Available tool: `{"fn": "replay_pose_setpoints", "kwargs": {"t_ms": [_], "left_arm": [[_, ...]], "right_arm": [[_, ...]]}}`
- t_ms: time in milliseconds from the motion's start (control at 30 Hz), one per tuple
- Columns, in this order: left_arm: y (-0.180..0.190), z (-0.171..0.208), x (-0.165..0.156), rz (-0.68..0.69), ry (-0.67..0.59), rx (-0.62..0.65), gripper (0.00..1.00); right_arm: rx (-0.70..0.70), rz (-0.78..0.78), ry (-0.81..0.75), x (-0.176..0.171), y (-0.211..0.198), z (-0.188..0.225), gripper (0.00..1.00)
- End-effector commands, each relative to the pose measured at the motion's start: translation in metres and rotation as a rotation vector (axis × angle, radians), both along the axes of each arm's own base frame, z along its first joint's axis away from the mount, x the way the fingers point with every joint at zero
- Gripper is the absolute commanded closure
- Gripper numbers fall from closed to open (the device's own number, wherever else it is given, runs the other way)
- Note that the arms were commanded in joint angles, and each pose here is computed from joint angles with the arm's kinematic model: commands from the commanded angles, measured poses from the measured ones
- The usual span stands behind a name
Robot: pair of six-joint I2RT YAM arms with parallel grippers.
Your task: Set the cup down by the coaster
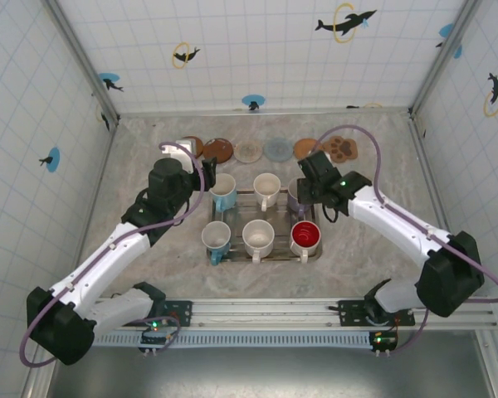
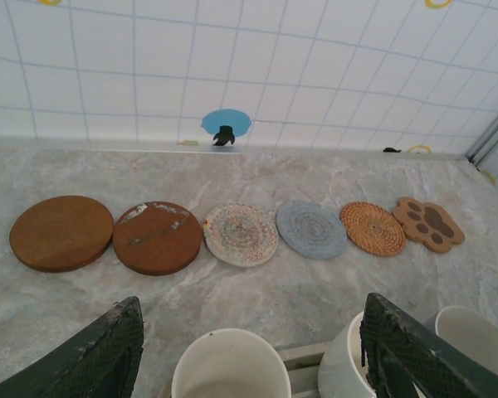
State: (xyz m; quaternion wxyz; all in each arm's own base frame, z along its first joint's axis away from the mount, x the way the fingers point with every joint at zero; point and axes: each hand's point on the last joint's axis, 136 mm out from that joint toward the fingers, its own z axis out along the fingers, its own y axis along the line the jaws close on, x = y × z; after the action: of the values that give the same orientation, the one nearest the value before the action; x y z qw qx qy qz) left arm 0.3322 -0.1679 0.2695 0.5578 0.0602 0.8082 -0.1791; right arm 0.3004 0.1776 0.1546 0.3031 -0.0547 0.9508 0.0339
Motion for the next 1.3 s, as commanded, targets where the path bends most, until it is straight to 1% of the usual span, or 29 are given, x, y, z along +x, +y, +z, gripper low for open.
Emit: {"fn": "replay_pose_setpoints", "kwargs": {"t_ms": [0,233,333,467,733,933,1000,1067,1100,1267], "left_arm": [[-0.001,0.0,-0.002,-0.015,-0.018,0.024,0.31],[-0.006,0.009,-0.008,-0.054,-0.052,-0.022,0.3],[-0.006,0.01,-0.009,-0.056,-0.061,-0.032,0.3],[-0.003,0.006,-0.008,-0.04,-0.054,-0.023,0.3],[-0.005,0.006,-0.008,-0.047,-0.056,-0.028,0.3],[-0.005,0.003,-0.005,-0.041,-0.052,-0.021,0.3],[-0.005,0.001,-0.004,-0.037,-0.047,-0.013,0.3],[-0.003,0.001,-0.002,-0.022,-0.04,-0.001,0.3],[-0.002,0.001,-0.002,-0.018,-0.039,0.002,0.3],[-0.001,0.001,-0.003,-0.017,-0.041,-0.001,0.3]], "right_arm": [[0.035,-0.033,0.013,-0.013,-0.002,-0.008,0.32],[0.069,-0.028,0.06,-0.024,0.005,-0.029,0.32],[0.092,-0.018,0.078,-0.022,0.013,-0.036,0.32],[0.056,-0.008,0.122,-0.02,0.017,-0.047,0.32],[0.088,0.007,0.154,-0.015,0.032,-0.063,0.34],[0.068,-0.004,0.154,-0.008,0.033,-0.07,0.41],[0.067,-0.005,0.158,-0.006,0.034,-0.072,0.46],[0.067,-0.007,0.155,-0.003,0.036,-0.073,0.55],[0.068,-0.013,0.151,-0.002,0.035,-0.073,0.57],[0.069,-0.022,0.148,0.003,0.034,-0.075,0.58]]}}
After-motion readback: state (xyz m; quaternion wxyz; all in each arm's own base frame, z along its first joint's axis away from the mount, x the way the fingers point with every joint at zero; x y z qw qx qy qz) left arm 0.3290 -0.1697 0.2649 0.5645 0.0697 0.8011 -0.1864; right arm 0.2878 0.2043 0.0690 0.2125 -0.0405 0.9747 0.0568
